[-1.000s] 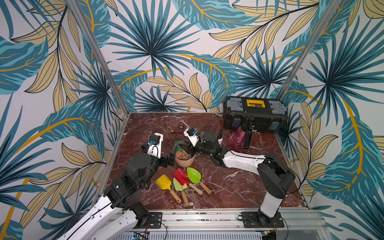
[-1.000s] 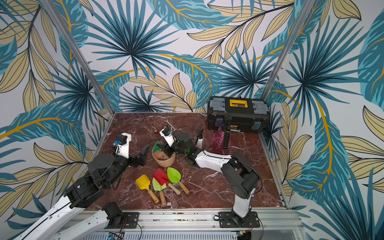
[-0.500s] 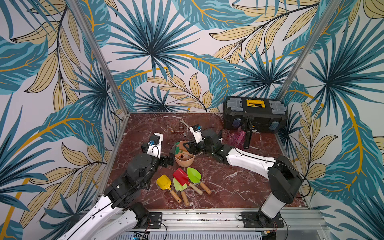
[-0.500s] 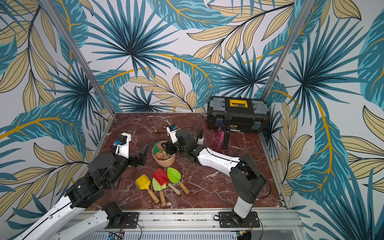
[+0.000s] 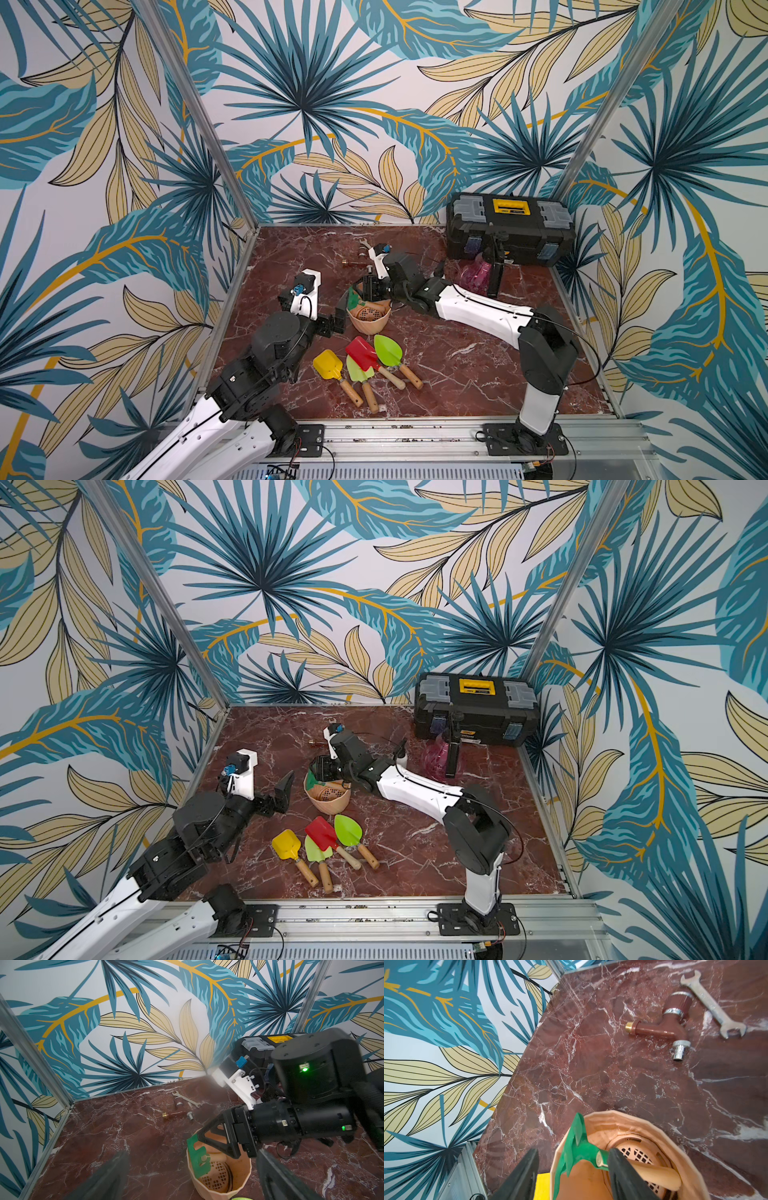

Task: Organize the gardening tools
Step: Adjust the gardening tool in the container.

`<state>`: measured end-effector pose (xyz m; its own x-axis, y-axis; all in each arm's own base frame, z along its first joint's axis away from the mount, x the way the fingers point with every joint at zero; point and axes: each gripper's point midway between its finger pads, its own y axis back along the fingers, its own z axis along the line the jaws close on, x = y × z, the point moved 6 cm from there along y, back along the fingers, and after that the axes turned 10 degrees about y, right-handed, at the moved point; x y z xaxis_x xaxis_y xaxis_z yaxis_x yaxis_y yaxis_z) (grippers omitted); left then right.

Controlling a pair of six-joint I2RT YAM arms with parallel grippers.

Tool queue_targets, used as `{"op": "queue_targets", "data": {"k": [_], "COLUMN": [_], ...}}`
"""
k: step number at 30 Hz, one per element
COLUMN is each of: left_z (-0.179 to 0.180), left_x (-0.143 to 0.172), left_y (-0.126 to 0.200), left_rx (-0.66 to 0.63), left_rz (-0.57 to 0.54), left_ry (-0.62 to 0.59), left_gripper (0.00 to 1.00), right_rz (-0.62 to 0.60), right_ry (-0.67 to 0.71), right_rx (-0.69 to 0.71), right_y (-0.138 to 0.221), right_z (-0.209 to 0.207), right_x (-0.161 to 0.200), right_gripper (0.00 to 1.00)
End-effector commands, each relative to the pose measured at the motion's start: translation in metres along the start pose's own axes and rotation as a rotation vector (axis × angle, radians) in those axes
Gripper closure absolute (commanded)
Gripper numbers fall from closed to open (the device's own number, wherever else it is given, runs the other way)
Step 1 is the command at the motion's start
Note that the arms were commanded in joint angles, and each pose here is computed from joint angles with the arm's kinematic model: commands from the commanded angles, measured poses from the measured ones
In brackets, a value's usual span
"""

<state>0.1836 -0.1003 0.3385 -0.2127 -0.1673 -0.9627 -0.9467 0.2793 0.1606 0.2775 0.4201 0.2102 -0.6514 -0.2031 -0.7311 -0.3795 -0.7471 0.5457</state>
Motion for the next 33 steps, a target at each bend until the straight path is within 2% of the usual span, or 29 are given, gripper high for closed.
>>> {"op": "queue_targets", "data": {"k": [1, 9, 21, 33], "left_z": [0.005, 0.007, 0.006, 0.005], "left_x": [0.001, 0.007, 0.009, 0.011], "left_y": [0.003, 0.001, -0.002, -0.005], "left_rx": [-0.020, -0.029, -0.030, -0.028], "left_rz": [-0.013, -0.010, -0.016, -0.014], "left_ry": [0.011, 0.013, 0.013, 0.012], "left_gripper": [0.00, 0.00, 0.00, 0.00], "right_rz": [0.067, 0.086, 0.044, 0.032], "right_ry": [-0.040, -0.053, -0.045, -0.057], "right_rx": [-0.005, -0.036, -0.041, -0.125], "right_y": [-0.012, -0.028, -0.018, 0.009], "right_z": [-0.002, 0.000, 0.004, 0.015], "right_x": [0.013, 0.016, 0.005, -0.009], "right_gripper": [0.45, 0.61, 0.85, 0.95]}}
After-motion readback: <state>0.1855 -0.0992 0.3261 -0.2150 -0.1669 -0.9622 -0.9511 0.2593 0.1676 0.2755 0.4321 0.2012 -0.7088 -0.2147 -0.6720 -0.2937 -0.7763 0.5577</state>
